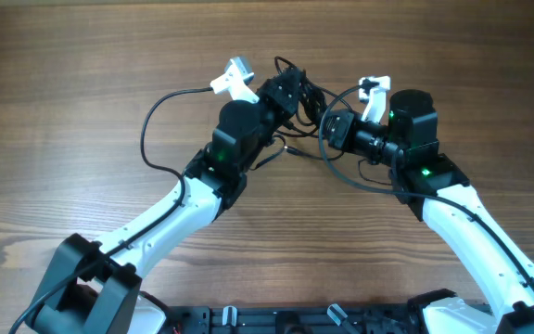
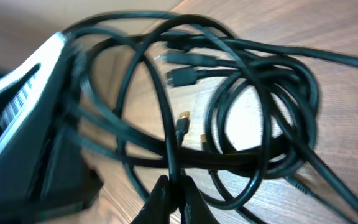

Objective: Untangle cables

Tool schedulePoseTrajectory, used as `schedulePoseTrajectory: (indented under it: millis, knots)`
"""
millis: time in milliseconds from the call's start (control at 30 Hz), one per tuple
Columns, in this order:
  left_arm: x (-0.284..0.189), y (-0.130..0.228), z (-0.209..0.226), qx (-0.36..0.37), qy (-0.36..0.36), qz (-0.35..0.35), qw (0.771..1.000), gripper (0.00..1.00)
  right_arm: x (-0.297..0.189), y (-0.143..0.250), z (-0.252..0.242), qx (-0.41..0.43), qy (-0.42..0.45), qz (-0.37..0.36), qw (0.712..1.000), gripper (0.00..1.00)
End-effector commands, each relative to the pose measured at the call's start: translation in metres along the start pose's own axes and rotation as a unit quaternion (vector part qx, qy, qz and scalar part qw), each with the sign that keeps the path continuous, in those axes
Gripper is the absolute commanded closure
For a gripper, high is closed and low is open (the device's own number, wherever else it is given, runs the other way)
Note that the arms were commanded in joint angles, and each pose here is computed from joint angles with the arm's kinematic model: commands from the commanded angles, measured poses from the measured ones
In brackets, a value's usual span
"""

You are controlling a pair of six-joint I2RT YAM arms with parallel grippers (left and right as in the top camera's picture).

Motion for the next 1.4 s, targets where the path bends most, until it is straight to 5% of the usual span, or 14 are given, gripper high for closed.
schedulePoseTrajectory:
  millis: [0,233,367,400,467,533,600,767,867,1167,1367]
  knots:
    - [-0.003,-0.038,0.01,0.002,-0.025,-0.067,0.997,0.96,-0.002,0.019,0.018,-0.133,-0.076,0.069,0.986,0.96]
    - [-0.006,-0.067,0.029,-0.002,-0.05,-0.1,0.994,0.96,-0.009,0.037,0.033,-0.245,-0.163,0.116,0.949,0.96]
    - [-0.007,-0.076,0.035,-0.005,-0.054,-0.107,0.993,0.96,-0.008,0.038,0.03,-0.233,-0.155,0.121,0.952,0.93]
    - [-0.007,-0.075,0.034,-0.005,-0.05,-0.101,0.994,0.96,-0.007,0.036,0.029,-0.215,-0.144,0.116,0.959,0.85]
    - [-0.006,-0.071,0.032,-0.005,-0.042,-0.088,0.995,0.96,-0.003,0.024,0.022,-0.123,-0.095,0.088,0.984,0.4]
    - [-0.006,-0.069,0.03,-0.005,-0.041,-0.085,0.996,0.96,-0.001,0.016,0.019,0.001,-0.066,0.07,0.995,0.21]
    - [-0.004,-0.061,0.025,-0.004,-0.031,-0.071,0.997,0.96,-0.001,0.01,0.027,0.088,-0.077,0.062,0.991,0.2]
    - [-0.002,-0.038,0.0,-0.017,0.014,-0.045,0.999,0.96,0.001,-0.006,0.018,0.273,-0.041,0.001,0.961,0.22]
    - [-0.002,-0.026,-0.012,-0.016,0.032,-0.034,0.999,0.96,0.001,-0.012,0.012,0.349,-0.03,-0.026,0.936,0.4]
    - [-0.003,-0.01,-0.021,-0.015,0.042,-0.015,0.999,0.96,0.023,-0.004,-0.007,0.435,0.002,-0.019,0.9,0.67]
    - [-0.003,-0.01,-0.02,-0.015,0.041,-0.015,0.999,0.96,0.033,-0.004,0.002,0.422,-0.025,-0.01,0.906,0.79]
Point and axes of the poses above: each gripper's point midway between its finger pads, its own x axis out along the fingers, its own z axis along the line the jaws close on, y = z × x, the point moved 5 cm from there along -x, back along the fingers, and after that the axes turned 9 degrees about x, right-handed, at the moved point
